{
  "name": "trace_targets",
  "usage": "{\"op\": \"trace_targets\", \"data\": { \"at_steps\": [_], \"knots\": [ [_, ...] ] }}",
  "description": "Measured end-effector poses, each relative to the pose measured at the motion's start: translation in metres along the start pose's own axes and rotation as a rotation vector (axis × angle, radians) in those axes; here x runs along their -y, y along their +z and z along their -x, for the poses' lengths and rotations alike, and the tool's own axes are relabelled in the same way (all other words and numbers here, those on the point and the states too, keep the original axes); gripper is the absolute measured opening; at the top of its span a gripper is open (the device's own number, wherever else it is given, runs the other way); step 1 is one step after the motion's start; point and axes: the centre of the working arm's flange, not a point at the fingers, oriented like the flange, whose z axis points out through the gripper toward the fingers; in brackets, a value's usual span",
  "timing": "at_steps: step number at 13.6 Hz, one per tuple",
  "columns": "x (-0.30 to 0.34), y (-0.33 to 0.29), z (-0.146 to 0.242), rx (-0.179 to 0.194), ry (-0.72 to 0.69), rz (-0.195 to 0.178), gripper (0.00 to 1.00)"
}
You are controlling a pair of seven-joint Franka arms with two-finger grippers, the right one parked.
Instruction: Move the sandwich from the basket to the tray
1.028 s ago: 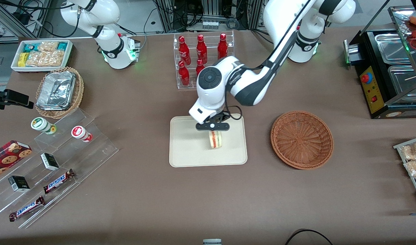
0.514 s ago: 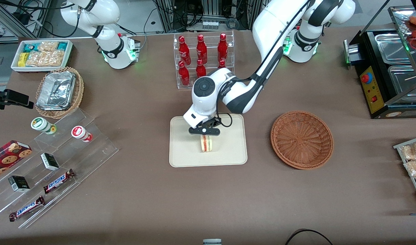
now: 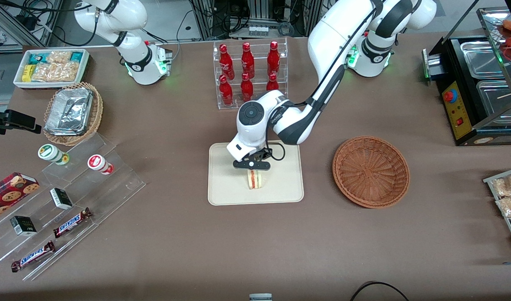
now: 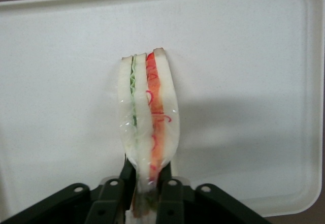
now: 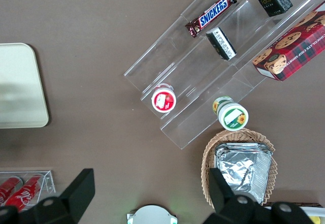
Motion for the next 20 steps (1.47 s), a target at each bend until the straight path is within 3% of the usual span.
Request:
{"op": "trace_targets", "data": {
  "at_steps": [3, 7, 11, 15, 20],
  "knots": [
    [-0.001, -0.019, -0.008, -0.022, -0.007, 0.015, 0.65],
    [0.014, -0.115, -0.013, -0.036, -0.029, -0.015, 1.0],
    [0.09, -0.225, -0.031, -0.035, -0.138, -0.063, 1.0],
    [0.194, -0.299, -0.046, -0.044, -0.266, -0.068, 1.0],
    [0.328, -0.348, -0.035, -0.063, -0.249, -0.067, 1.0]
  ]
}}
